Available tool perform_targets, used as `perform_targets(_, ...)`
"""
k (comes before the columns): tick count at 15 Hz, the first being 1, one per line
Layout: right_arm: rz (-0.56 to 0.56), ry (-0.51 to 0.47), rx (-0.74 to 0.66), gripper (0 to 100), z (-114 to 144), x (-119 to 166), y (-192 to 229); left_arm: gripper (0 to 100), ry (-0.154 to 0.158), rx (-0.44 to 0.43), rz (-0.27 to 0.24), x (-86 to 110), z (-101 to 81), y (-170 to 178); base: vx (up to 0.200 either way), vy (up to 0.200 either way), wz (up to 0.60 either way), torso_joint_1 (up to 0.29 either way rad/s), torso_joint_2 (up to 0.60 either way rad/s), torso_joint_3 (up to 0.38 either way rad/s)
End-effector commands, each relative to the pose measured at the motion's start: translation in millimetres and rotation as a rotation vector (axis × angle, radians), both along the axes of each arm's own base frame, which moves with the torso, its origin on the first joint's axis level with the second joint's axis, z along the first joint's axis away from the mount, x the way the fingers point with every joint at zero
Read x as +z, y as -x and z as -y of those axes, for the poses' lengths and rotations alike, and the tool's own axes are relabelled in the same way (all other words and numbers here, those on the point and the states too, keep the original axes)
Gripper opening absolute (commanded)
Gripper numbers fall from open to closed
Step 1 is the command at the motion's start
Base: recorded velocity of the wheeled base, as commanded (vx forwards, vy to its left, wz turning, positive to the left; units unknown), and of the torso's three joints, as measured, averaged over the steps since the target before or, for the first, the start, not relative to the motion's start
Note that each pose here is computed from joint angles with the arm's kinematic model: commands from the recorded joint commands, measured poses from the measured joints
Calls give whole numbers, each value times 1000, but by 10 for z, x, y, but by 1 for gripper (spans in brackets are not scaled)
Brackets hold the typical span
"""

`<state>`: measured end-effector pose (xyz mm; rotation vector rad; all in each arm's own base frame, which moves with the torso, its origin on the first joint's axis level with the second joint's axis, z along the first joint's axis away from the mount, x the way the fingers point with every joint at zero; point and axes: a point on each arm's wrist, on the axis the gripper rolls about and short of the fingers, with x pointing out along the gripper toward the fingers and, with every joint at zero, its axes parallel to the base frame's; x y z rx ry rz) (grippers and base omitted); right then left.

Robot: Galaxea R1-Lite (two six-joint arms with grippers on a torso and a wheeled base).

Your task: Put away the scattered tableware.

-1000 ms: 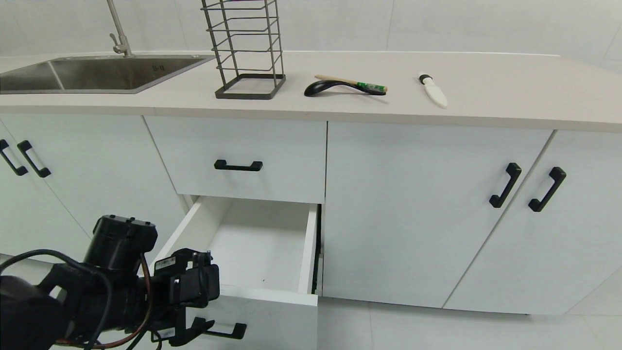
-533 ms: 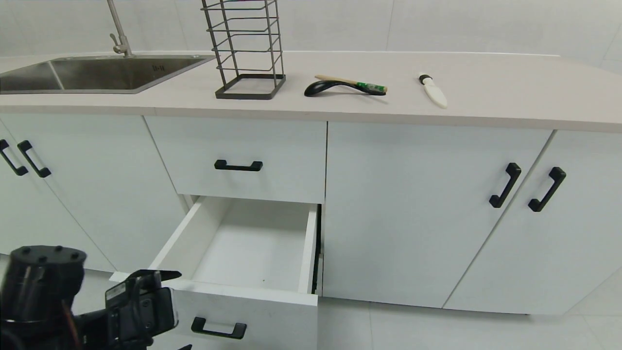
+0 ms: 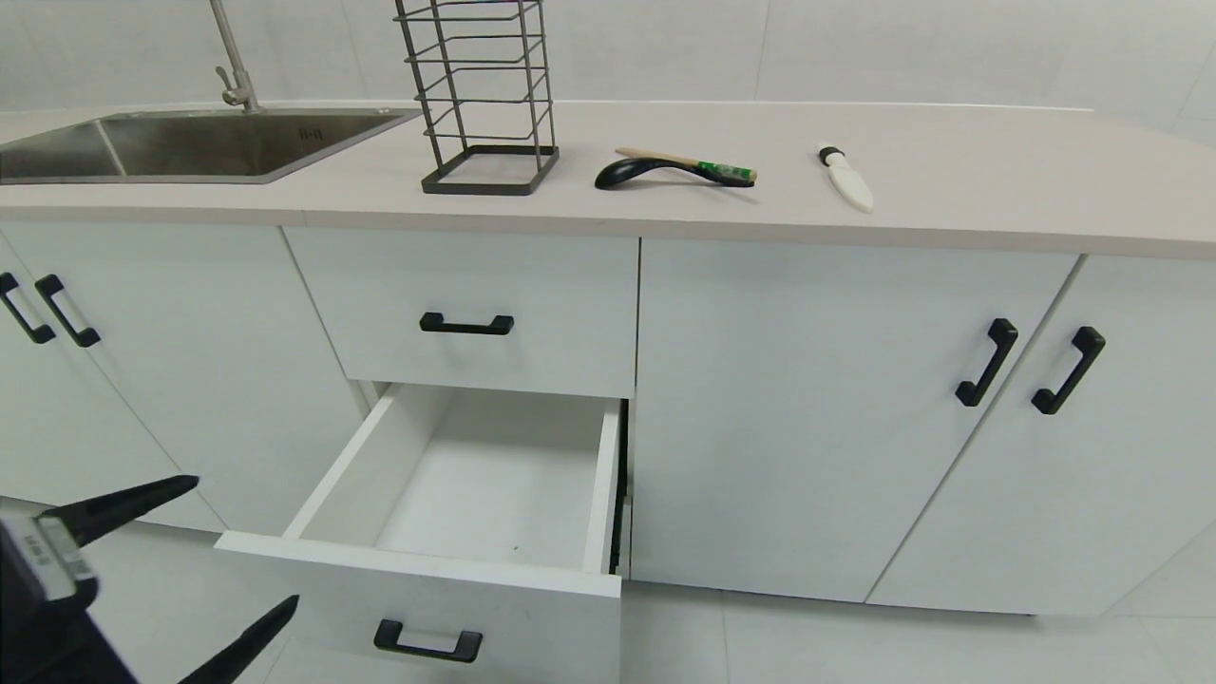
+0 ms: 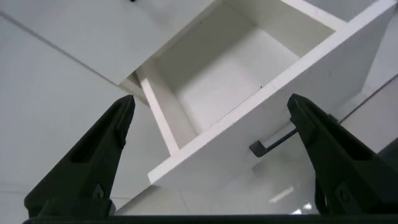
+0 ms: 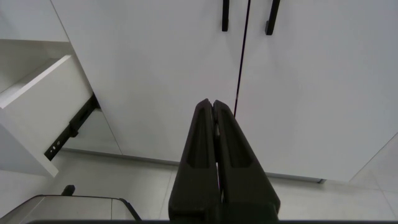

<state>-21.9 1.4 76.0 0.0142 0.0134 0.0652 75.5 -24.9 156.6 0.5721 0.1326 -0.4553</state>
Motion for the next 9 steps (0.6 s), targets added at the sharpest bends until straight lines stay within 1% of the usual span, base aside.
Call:
perform_targets(1,-1,0,1,0,0,2,-1,100,163,95,176,-93,-165,485,0,0,0,0,0,0)
perform_targets(2,-1,0,1,0,0,2,-1,100,193,117,209,-66,-182,535,0,0,0,0,0,0)
perform_targets(3,-2,0,1,0,0,-2,-2,100,243,156,243,-53,-203,599,0,0,0,0,0,0)
perform_targets(4,-2,0,1,0,0,-2,-2,100,314,211,288,-98,-224,705,0,0,0,0,0,0)
perform_targets(5,-2,0,1,0,0,-2,-2,100,350,253,322,-161,-232,780,0,0,0,0,0,0)
perform_targets(6,-2,0,1,0,0,-2,-2,100,366,278,352,-198,-231,829,0,0,0,0,0,0)
perform_targets(7,-2,0,1,0,0,-2,-2,100,369,284,373,-254,-231,868,0,0,0,0,0,0)
perform_targets(8,-2,0,1,0,0,-2,-2,100,371,274,384,-310,-232,893,0,0,0,0,0,0)
perform_targets(9,-2,0,1,0,0,-2,-2,100,371,273,383,-337,-233,898,0,0,0,0,0,0)
